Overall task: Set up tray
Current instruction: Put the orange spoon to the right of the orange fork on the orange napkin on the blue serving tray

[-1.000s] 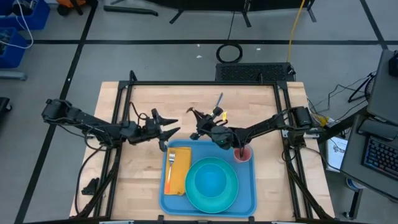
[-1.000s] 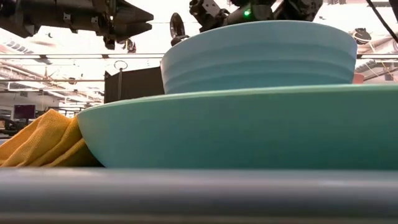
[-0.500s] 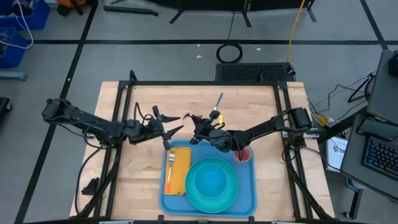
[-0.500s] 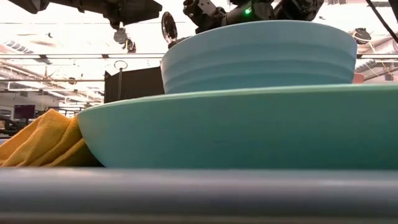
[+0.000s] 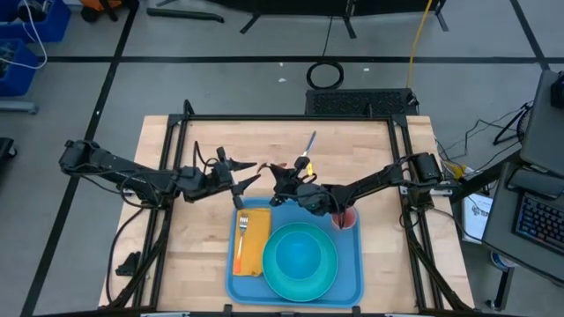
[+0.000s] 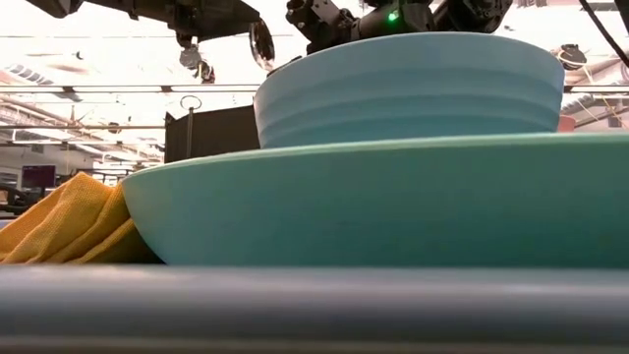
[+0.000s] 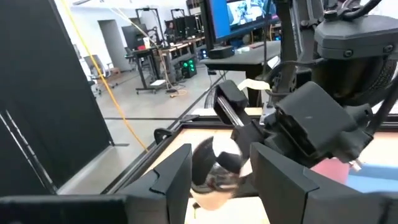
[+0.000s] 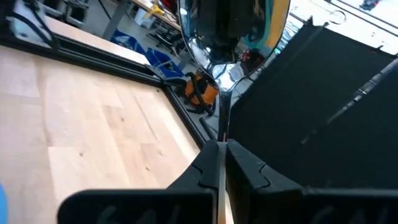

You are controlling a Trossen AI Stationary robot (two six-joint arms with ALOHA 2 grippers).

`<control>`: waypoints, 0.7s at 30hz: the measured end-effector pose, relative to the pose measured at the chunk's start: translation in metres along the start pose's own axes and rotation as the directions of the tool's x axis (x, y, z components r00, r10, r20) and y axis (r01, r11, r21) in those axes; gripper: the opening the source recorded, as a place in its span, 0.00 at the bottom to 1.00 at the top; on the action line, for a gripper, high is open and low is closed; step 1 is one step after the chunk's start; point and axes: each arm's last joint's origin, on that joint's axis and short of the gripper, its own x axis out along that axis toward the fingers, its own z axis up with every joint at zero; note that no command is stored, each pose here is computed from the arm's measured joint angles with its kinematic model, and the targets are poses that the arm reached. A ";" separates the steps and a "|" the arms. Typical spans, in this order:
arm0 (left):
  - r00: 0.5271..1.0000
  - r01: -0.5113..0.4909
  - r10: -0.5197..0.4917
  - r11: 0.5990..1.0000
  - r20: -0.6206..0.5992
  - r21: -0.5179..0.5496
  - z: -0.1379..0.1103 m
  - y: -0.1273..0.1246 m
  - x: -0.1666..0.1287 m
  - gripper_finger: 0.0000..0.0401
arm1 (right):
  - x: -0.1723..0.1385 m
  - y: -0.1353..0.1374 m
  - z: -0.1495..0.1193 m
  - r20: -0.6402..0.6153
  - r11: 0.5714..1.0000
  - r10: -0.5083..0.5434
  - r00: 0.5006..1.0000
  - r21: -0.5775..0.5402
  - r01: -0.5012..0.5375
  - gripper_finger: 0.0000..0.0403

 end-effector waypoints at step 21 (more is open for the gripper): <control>0.999 -0.015 0.014 0.999 -0.030 -0.031 -0.007 0.000 0.006 0.39 | -0.002 0.002 0.002 0.031 0.999 0.043 0.999 0.007 -0.044 0.00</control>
